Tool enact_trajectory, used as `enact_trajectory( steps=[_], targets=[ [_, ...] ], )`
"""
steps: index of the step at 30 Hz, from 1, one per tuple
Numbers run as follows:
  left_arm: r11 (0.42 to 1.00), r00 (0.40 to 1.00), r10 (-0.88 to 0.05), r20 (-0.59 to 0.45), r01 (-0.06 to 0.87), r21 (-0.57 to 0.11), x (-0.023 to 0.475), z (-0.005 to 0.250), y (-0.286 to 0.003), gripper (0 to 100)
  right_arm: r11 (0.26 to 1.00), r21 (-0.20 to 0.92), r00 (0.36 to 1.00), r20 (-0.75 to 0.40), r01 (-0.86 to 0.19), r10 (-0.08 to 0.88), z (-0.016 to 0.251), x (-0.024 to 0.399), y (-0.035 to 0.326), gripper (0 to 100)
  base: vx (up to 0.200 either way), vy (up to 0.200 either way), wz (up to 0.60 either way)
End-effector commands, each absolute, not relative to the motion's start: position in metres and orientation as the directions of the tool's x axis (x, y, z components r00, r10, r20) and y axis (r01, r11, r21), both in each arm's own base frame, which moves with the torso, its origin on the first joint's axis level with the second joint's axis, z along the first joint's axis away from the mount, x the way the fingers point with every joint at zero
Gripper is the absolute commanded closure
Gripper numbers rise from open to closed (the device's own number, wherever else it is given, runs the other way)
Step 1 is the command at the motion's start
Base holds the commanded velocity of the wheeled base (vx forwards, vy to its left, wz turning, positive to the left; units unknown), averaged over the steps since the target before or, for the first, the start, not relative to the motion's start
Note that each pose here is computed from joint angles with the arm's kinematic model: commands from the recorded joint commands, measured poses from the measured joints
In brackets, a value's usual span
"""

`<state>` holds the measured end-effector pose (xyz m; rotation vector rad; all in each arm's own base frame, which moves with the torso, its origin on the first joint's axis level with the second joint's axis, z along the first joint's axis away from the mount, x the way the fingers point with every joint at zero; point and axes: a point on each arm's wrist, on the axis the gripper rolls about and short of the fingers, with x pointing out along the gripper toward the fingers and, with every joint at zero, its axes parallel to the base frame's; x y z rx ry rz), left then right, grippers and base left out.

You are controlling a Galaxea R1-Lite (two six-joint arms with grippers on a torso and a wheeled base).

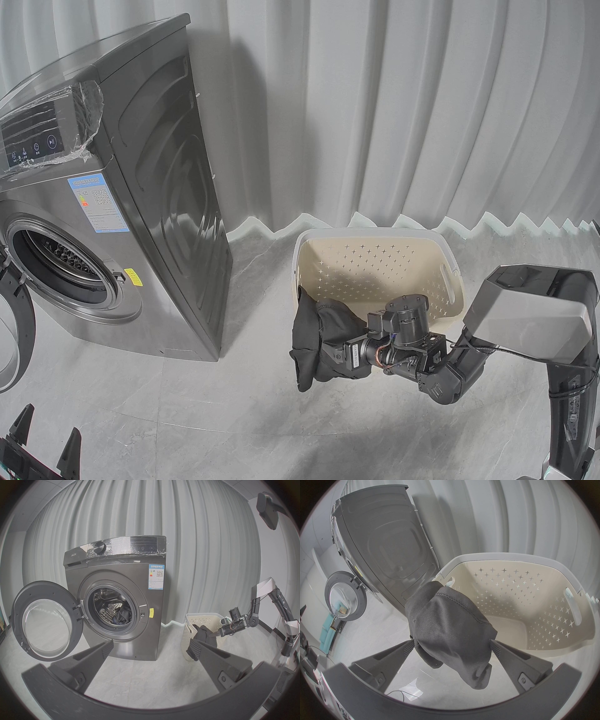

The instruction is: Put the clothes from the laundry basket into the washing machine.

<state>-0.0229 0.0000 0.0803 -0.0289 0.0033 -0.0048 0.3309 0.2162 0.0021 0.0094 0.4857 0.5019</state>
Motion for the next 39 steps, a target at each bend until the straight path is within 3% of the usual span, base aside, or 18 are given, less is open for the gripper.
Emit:
enact_trajectory(
  steps=[1, 2, 11, 16, 17, 25, 34, 39],
  targets=[
    [1.000, 1.000, -0.005, -0.003, 0.005, -0.029, -0.023, 0.075, 0.000, 0, 0.878, 0.125, 0.764, -0.448, -0.461, 0.465, -0.004, 0.333, 0.219, 0, 0.000, 0.000, 0.00],
    [1.000, 1.000, -0.005, -0.003, 0.005, -0.029, -0.023, 0.075, 0.000, 0, 0.878, 0.125, 0.765, -0.444, -0.462, 0.466, -0.003, 0.334, 0.220, 100, 0.000, 0.000, 0.00],
    [1.000, 1.000, -0.005, -0.003, 0.005, -0.029, -0.023, 0.075, 0.000, 0, 0.868, 0.130, 0.764, -0.425, -0.479, 0.486, -0.010, 0.331, 0.225, 100, 0.000, 0.000, 0.00],
    [1.000, 1.000, -0.005, -0.003, 0.005, -0.029, -0.023, 0.075, 0.000, 0, 0.865, 0.132, 0.767, -0.412, -0.484, 0.492, 0.000, 0.326, 0.225, 100, 0.000, 0.000, 0.00],
    [1.000, 1.000, -0.005, -0.003, 0.005, -0.031, -0.023, 0.075, 0.000, 0, 0.863, 0.135, 0.778, -0.382, -0.487, 0.498, 0.020, 0.320, 0.220, 100, 0.000, 0.000, 0.00],
    [1.000, 1.000, -0.005, -0.003, 0.005, -0.031, -0.023, 0.075, 0.000, 0, 0.862, 0.144, 0.818, -0.274, -0.486, 0.506, 0.086, 0.284, 0.199, 100, 0.000, 0.000, 0.00],
    [1.000, 1.000, -0.006, -0.003, 0.006, -0.029, -0.023, 0.075, 0.000, 0, 0.831, 0.168, 0.842, -0.006, -0.530, 0.539, 0.181, 0.239, 0.174, 100, 0.000, 0.000, 0.00],
    [1.000, 1.000, -0.009, -0.003, 0.009, -0.029, -0.023, 0.075, 0.000, 0, 0.830, 0.176, 0.849, 0.102, -0.529, 0.519, 0.210, 0.215, 0.156, 100, 0.000, 0.000, 0.00]
  ],
)
